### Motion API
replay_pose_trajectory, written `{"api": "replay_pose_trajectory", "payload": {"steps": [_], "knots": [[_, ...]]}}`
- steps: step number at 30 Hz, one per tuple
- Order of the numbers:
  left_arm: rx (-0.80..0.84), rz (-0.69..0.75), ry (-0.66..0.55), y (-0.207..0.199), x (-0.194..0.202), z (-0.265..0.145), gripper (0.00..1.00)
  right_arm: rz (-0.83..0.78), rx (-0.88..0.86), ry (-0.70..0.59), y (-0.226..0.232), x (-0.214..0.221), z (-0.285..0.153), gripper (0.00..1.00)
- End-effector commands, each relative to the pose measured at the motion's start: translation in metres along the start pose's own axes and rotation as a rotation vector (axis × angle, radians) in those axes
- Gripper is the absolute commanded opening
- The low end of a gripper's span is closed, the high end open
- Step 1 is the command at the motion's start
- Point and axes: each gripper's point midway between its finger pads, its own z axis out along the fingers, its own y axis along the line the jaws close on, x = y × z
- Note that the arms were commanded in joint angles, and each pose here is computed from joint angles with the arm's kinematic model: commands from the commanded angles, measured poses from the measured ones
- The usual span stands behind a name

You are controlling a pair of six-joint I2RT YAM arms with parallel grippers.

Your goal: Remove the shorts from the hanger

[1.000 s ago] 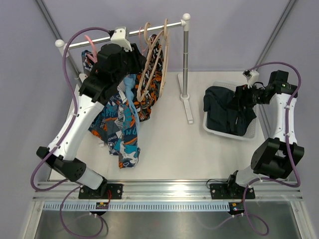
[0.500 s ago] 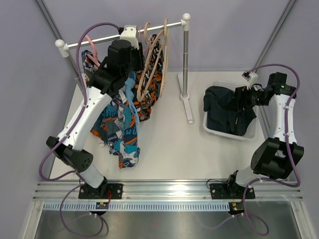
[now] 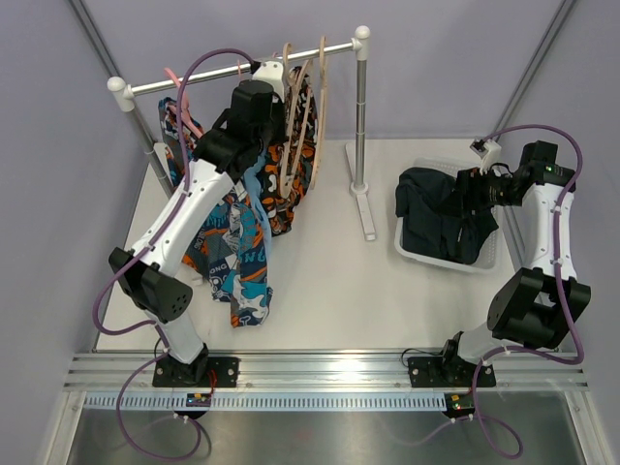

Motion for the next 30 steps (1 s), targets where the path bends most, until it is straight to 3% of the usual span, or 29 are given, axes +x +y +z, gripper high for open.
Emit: {"api": "replay_pose_trajectory", "payload": {"steps": [1,5,19,30], "knots": [[-0.009,-0.012,-0.100,0.001,-0.035,-0.010,0.14,-0.032,-0.021,-0.035,0.015,-0.007,-0.006,0.81],[0.003,-0.021,-0.119,-0.001,-0.042,-0.015,0.00,-0.033,-0.028,-0.038,0.017,-0.008,-0.006,0.81],[0.109,-0.173,-0.323,-0.007,-0.110,-0.079,0.00,-0.039,-0.043,-0.046,0.023,-0.008,-0.008,0.81],[0.123,-0.215,-0.219,-0.009,-0.066,-0.074,0.00,-0.046,-0.042,-0.045,0.026,-0.007,-0.010,0.81]]}}
